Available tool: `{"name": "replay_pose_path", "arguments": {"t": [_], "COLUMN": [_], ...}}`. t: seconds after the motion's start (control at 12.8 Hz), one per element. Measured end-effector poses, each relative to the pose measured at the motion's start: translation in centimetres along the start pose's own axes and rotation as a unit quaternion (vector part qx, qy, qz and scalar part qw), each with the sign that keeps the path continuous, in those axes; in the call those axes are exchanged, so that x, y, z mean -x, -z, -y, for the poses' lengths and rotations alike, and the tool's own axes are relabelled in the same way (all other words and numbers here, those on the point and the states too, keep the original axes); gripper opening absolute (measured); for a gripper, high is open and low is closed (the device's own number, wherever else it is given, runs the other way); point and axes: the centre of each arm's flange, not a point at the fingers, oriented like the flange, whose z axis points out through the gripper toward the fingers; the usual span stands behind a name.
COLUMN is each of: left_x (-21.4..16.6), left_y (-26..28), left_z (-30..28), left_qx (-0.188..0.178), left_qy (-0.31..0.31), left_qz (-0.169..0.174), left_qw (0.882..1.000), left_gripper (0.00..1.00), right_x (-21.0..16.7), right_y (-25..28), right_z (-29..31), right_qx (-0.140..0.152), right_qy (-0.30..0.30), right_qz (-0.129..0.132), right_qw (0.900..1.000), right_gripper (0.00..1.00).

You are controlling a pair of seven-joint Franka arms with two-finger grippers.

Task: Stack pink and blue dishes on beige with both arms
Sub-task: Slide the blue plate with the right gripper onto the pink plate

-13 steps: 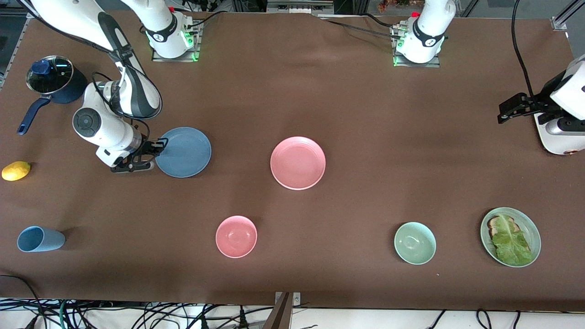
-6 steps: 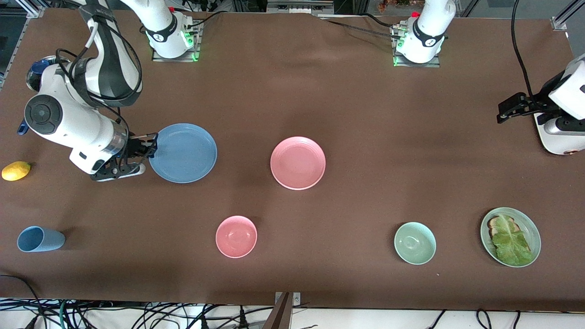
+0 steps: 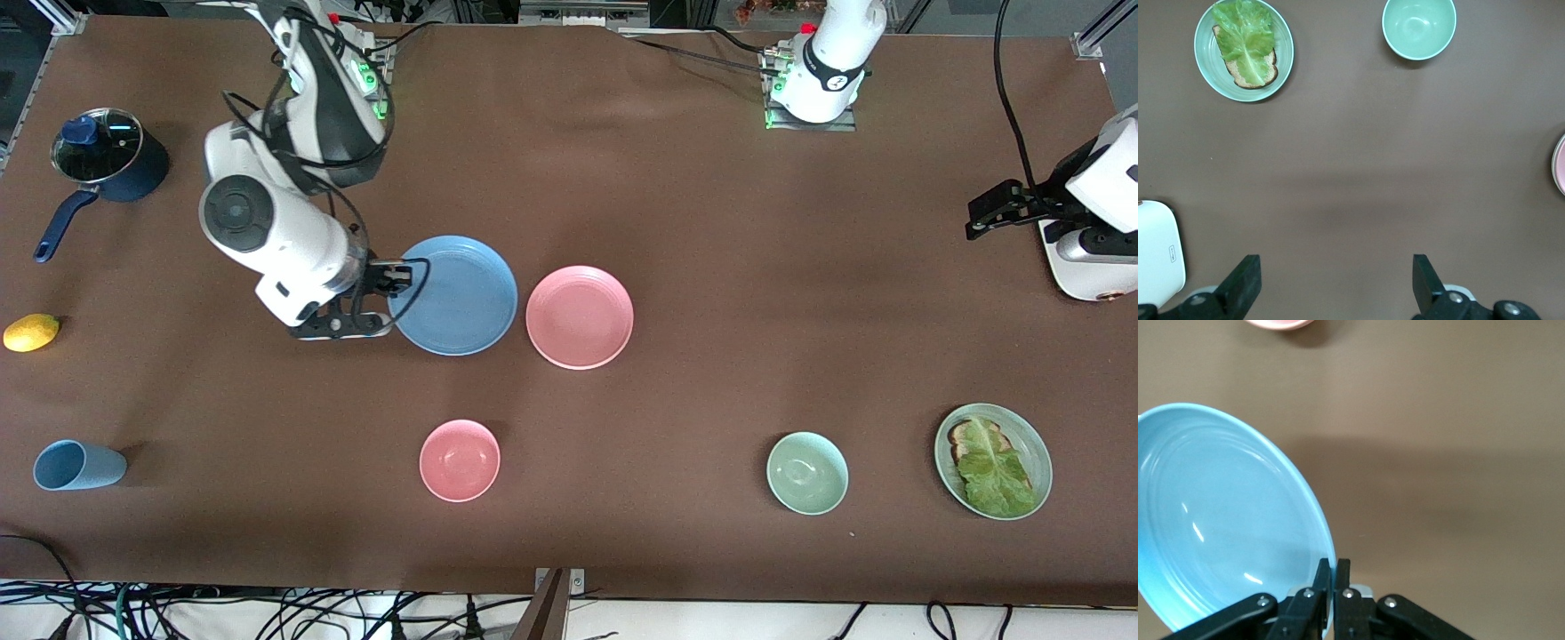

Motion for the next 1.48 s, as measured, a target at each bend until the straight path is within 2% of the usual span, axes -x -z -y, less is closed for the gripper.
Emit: {"name": "replay_pose_path", "arguments": {"t": [0.23,0.47,1.01,1.48], "left_x": [0.0,0.0,0.0,0.0], "left_y": [0.0,0.0,0.0,0.0], "left_z": [0.0,-0.1,-0.3,-0.3], "left_qx": [0.0,0.0,0.0,0.0], "left_qy": [0.0,-0.001,-0.003,-0.003], "left_qz": [0.0,0.0,0.0,0.0], "left_qw": [1.0,1.0,1.0,1.0], "left_gripper": [1.0,1.0,1.0,1.0], "right_x": [2.0,2.8,3.6,3.7], "right_y": [-3.2,-7.3,-13.7,-14.5], "right_z": [8.5,12.7,15.7,16.0], "right_qx": [-0.009,-0.019,-0.013,-0.011], "right_qy": [-0.049,-0.076,-0.091,-0.091], "right_qz": [-0.01,-0.022,-0.017,-0.017], "right_qw": [0.999,0.997,0.996,0.996], "right_gripper": [0.05,0.05,0.05,0.05]}}
